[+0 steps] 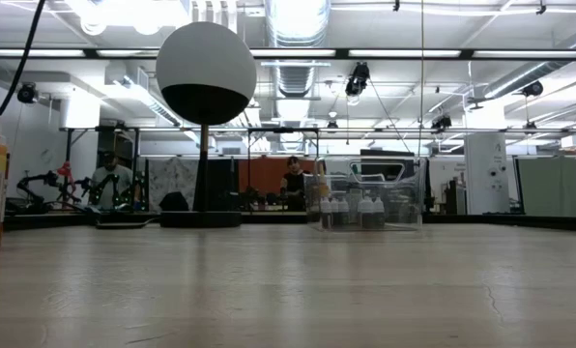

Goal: Pick & Place food coloring
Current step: Put the large orange food coloring bottle into the transparent bin

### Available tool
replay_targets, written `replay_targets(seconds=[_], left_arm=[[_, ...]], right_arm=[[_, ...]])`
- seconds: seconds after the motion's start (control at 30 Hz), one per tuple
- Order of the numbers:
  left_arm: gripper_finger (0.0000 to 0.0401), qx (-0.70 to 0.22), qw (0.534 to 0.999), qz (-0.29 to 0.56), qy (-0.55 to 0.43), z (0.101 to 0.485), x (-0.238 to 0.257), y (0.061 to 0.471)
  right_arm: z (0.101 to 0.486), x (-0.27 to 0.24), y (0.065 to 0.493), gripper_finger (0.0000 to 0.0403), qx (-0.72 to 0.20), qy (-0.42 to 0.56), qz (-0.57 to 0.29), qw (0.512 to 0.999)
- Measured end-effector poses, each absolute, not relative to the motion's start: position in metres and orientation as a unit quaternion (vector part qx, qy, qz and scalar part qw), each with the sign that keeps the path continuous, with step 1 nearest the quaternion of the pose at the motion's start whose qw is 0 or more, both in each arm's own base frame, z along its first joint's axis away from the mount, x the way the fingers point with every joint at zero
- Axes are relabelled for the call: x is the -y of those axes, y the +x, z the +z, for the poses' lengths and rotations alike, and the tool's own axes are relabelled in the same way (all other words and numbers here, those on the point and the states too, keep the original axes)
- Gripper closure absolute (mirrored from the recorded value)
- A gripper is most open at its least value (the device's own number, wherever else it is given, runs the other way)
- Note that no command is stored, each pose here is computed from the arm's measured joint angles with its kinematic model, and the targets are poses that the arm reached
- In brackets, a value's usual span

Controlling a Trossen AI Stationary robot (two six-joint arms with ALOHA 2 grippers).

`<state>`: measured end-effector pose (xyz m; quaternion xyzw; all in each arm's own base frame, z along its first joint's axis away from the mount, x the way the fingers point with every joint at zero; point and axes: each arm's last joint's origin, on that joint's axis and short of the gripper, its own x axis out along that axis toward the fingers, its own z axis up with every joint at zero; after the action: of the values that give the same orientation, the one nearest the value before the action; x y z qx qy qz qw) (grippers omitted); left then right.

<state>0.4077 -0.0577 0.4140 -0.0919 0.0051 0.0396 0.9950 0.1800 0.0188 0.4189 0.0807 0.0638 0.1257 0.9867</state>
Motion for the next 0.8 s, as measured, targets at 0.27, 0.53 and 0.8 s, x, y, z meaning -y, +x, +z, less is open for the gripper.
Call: replay_targets(seconds=[0.27,0.53,0.8], left_arm=[[0.0186,-0.014,0.997,0.042,-0.060,0.421,0.054,0.399],[0.0185,-0.033,0.997,0.042,-0.058,0.420,0.053,0.395],[0.0185,-0.033,0.996,0.042,-0.072,0.420,0.053,0.395]], right_arm=[[0.422,-0.017,0.156,0.0293,-0.067,0.084,0.127,0.986],[0.425,-0.012,0.139,0.0293,-0.054,0.040,0.059,0.996],[0.415,0.000,0.152,0.0293,-0.078,-0.014,-0.107,0.991]])
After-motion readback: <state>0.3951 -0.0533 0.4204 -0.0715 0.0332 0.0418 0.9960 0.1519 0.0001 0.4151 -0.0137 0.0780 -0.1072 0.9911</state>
